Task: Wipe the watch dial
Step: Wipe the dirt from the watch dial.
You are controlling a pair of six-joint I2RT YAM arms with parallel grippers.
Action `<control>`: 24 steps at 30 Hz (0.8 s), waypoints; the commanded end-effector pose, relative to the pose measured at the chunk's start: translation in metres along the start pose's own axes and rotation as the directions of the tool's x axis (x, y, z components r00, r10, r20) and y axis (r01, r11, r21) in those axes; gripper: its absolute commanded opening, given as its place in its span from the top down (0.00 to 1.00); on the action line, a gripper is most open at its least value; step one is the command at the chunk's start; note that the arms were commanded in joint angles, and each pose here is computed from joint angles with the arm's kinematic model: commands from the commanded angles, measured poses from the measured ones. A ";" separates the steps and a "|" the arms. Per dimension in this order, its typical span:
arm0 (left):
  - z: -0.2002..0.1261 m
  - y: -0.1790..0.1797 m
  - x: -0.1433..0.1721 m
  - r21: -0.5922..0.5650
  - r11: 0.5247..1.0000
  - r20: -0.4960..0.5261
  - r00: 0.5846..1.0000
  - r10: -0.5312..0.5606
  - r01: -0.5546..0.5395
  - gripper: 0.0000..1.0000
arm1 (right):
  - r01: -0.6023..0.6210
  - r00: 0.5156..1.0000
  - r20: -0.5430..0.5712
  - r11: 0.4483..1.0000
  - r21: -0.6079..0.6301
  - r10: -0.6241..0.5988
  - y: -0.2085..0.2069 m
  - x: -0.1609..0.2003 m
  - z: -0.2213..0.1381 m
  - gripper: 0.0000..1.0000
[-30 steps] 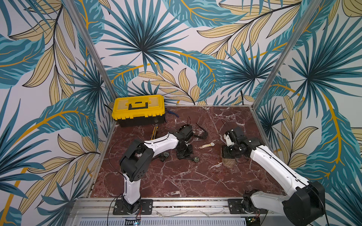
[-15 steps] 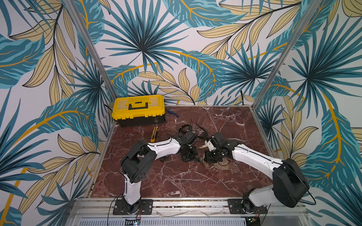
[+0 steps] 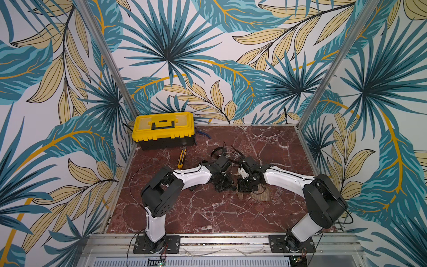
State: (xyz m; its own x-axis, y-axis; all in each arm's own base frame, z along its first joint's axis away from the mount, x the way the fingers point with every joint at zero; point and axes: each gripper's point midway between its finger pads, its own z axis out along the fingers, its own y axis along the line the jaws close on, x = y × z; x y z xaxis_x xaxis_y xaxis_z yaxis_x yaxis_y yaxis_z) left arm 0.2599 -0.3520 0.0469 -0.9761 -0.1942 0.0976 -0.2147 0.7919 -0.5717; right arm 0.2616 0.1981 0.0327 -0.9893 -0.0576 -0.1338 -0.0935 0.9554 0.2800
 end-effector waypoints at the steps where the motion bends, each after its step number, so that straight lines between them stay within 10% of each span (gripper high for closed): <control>1: -0.007 -0.007 0.006 0.030 0.999 0.000 1.000 0.016 -0.016 1.00 | -0.033 0.999 -0.006 0.991 0.128 0.034 -0.030 0.006 0.000 1.00; 11: -0.002 -0.009 0.009 0.030 0.999 -0.016 1.000 0.026 -0.026 1.00 | 0.054 0.993 0.104 0.998 -0.021 -0.052 0.010 -0.017 -0.041 1.00; 24: 0.000 -0.005 0.009 0.018 1.000 -0.017 1.000 0.008 -0.008 1.00 | 0.069 0.994 -0.081 0.997 0.034 -0.066 -0.001 0.005 0.004 1.00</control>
State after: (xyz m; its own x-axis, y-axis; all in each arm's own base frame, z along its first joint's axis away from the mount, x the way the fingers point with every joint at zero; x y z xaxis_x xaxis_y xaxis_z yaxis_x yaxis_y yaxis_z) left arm 0.2537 -0.3578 0.0483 -0.9781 -0.1773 0.1090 -0.2074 0.7875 -0.5804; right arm 0.2706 0.2101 0.0365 -0.9848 -0.1289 -0.1167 -0.1567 0.9487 0.2745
